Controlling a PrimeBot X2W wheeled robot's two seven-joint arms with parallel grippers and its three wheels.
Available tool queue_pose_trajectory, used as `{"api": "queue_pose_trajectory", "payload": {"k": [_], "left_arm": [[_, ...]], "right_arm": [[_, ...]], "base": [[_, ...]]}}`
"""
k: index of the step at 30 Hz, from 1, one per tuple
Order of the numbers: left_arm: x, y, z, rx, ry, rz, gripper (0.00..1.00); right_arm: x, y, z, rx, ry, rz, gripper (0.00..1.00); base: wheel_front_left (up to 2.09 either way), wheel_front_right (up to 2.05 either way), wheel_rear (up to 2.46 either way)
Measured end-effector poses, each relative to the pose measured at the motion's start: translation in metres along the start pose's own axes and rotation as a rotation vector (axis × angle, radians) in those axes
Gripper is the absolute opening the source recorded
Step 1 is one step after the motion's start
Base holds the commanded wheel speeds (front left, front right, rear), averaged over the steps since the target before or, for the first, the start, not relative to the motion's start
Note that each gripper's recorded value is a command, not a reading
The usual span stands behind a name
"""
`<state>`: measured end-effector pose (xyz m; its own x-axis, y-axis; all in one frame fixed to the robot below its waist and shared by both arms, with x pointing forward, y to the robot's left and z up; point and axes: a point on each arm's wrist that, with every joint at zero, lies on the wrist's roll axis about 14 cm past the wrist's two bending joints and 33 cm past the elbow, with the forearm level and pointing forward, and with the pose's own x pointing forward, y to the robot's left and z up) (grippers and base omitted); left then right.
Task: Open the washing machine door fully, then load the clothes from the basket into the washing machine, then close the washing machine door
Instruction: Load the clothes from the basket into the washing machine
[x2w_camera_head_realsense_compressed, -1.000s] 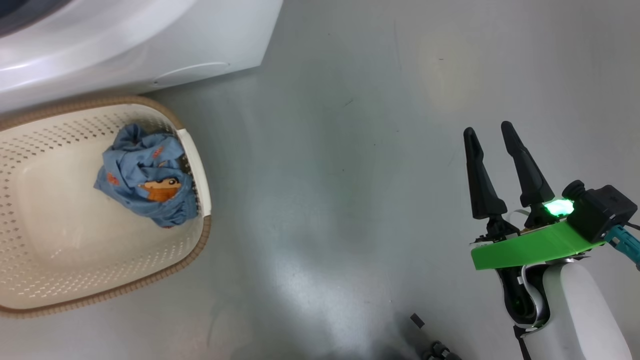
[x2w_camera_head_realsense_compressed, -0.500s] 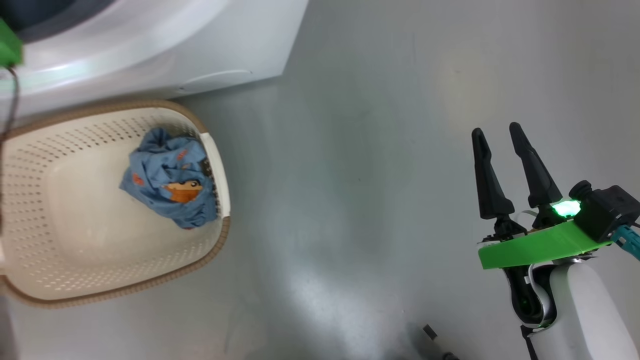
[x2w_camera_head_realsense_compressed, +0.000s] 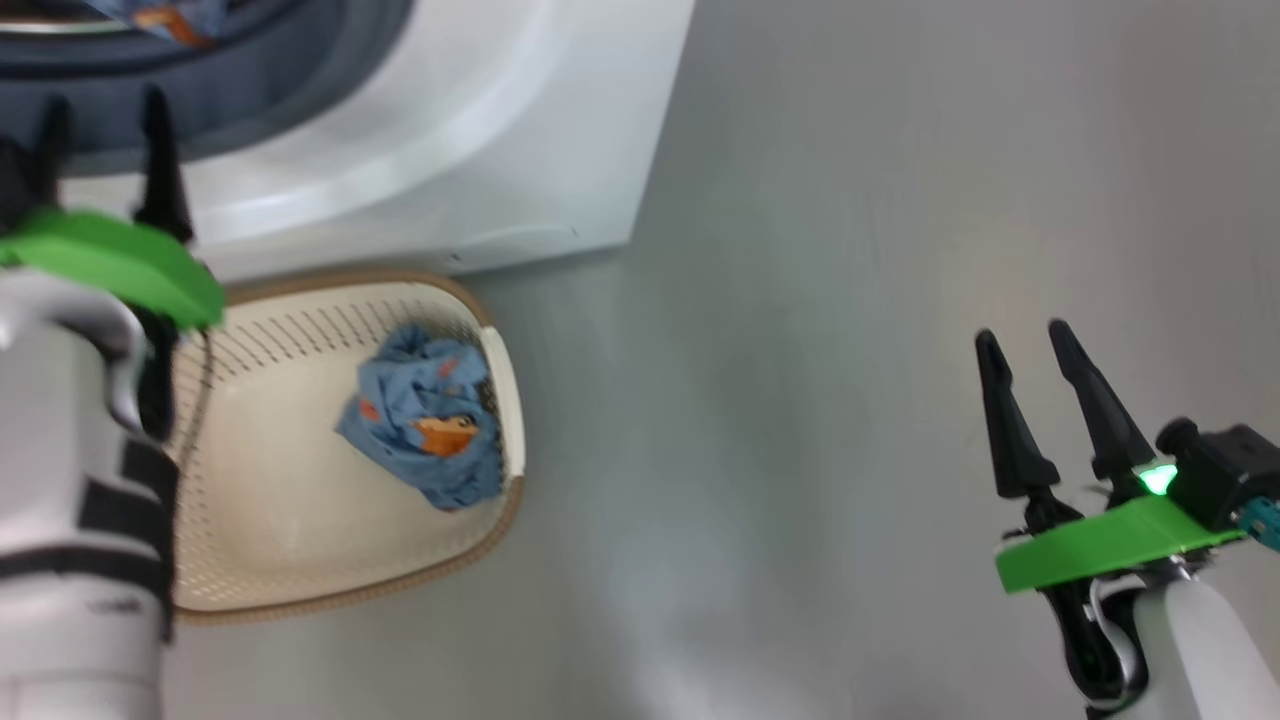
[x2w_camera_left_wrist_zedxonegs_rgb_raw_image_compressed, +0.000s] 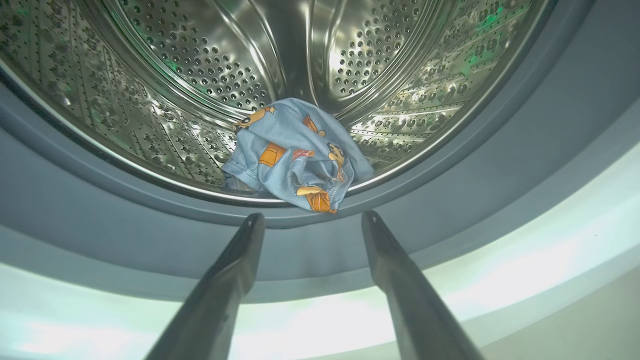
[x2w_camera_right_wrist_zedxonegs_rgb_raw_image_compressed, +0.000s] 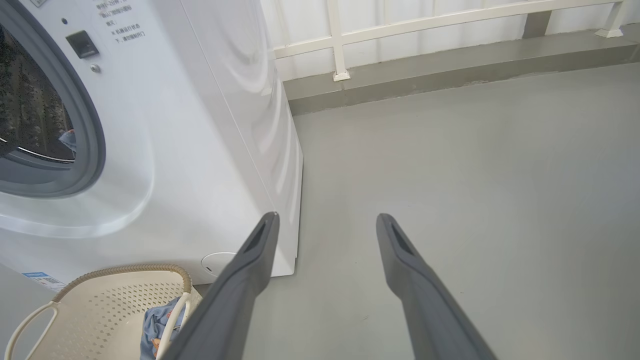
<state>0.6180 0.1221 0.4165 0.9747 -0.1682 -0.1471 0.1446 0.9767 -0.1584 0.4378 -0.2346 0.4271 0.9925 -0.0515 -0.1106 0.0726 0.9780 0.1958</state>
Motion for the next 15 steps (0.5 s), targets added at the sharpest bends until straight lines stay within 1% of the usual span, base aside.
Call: {"api": "queue_pose_trajectory", "payload": {"k": [4,15], "left_arm": [[-0.031,-0.002,0.006,-0.023,-0.023,0.013,1.0],[-0.112,0.009,0.023,0.011,-0.083,0.049,1.0]], "right_arm": [[-0.012,-0.001,0.007,-0.005,-0.008,0.003,1.0],[-0.041,0.01,0.026,0.001,-0.046,0.039,1.0]], "base": [[0.0,0.0,0.0],[0.0,0.0,0.0]]}}
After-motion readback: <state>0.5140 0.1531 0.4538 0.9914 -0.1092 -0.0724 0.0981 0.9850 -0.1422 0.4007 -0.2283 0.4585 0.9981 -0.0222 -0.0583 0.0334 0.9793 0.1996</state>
